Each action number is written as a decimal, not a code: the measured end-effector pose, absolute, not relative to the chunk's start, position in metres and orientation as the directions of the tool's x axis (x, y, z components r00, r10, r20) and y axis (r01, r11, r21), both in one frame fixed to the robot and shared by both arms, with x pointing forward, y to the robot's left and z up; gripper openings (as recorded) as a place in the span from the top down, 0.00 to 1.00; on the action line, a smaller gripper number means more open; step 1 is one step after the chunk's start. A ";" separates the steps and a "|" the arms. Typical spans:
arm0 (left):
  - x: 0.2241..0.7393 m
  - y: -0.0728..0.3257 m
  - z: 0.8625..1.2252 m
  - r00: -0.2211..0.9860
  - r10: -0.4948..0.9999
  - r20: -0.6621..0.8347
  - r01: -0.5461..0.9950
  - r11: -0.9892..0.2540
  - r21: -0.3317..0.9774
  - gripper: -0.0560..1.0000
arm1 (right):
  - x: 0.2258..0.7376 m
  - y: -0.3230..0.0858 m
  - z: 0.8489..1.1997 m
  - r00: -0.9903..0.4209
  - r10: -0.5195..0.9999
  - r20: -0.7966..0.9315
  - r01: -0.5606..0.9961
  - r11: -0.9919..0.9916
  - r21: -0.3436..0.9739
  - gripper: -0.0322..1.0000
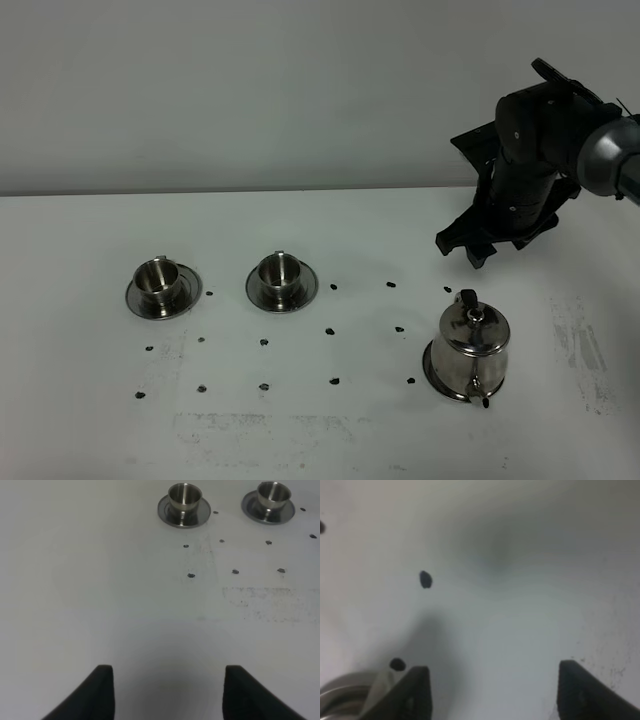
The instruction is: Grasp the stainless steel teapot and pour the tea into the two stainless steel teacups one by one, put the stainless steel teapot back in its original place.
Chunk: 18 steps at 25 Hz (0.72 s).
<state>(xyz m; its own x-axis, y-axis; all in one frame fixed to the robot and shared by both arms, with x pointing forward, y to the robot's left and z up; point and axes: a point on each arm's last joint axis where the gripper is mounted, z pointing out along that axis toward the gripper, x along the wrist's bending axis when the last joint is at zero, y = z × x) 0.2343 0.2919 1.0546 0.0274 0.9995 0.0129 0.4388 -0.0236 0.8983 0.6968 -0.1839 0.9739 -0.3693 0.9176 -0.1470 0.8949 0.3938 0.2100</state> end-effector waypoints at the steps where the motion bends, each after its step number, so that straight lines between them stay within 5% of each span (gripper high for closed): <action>1: 0.234 0.292 1.055 0.027 1.000 0.013 0.439 -0.024 0.898 0.44 | 0.698 -0.185 0.970 -0.369 0.918 -0.148 0.898 0.393 0.199 0.43; 18: 0.234 0.292 1.055 0.027 1.000 0.013 0.439 -0.024 0.898 0.44 | 0.700 -0.196 0.949 -0.360 0.919 -0.160 0.916 0.381 0.125 0.43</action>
<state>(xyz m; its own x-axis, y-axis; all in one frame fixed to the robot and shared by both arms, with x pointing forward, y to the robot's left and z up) 0.2343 0.2919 1.0546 0.0274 0.9995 0.0129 0.4388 -0.0236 0.8983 0.7004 -0.1961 0.9489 -0.3600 0.9190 -0.1605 0.9162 0.3808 0.1252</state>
